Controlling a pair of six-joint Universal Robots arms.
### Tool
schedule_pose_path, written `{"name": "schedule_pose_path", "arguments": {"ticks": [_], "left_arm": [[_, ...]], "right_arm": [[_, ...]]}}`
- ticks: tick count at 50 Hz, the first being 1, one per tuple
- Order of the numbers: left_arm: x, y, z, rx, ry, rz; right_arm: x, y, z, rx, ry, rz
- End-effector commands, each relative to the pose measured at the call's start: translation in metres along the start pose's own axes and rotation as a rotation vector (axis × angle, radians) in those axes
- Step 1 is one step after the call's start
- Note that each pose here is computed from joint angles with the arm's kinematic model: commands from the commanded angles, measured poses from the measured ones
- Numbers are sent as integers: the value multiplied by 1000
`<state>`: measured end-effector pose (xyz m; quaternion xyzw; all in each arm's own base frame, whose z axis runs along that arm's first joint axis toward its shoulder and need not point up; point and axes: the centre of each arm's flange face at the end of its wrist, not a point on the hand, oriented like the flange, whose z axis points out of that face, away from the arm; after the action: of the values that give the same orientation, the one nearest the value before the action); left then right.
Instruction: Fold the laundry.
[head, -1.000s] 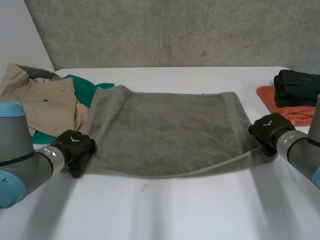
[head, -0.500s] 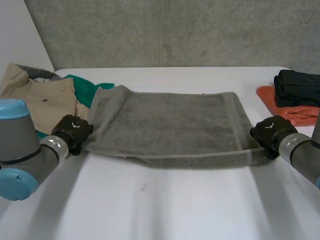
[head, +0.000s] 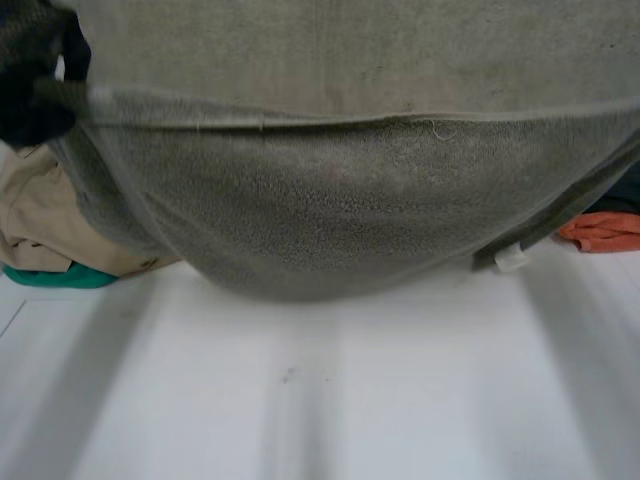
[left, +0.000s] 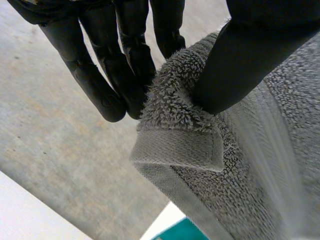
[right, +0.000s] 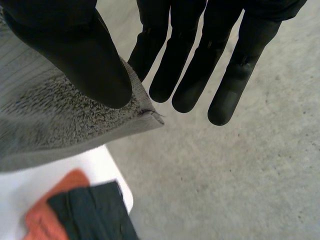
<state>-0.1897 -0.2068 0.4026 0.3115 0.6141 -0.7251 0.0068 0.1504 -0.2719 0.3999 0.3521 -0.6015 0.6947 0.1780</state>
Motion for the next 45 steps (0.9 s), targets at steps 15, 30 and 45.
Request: {"name": "schedule_pose_path", "arguments": {"ticks": [15, 30, 45], "left_arm": [[27, 97, 163, -198, 23, 9], [-51, -32, 187, 519, -339, -263], [41, 140, 213, 67, -114, -250]], "right_arm": [[-85, 29, 126, 130, 4, 174], [15, -63, 143, 819, 557, 345], [-102, 73, 154, 270, 118, 382]]}}
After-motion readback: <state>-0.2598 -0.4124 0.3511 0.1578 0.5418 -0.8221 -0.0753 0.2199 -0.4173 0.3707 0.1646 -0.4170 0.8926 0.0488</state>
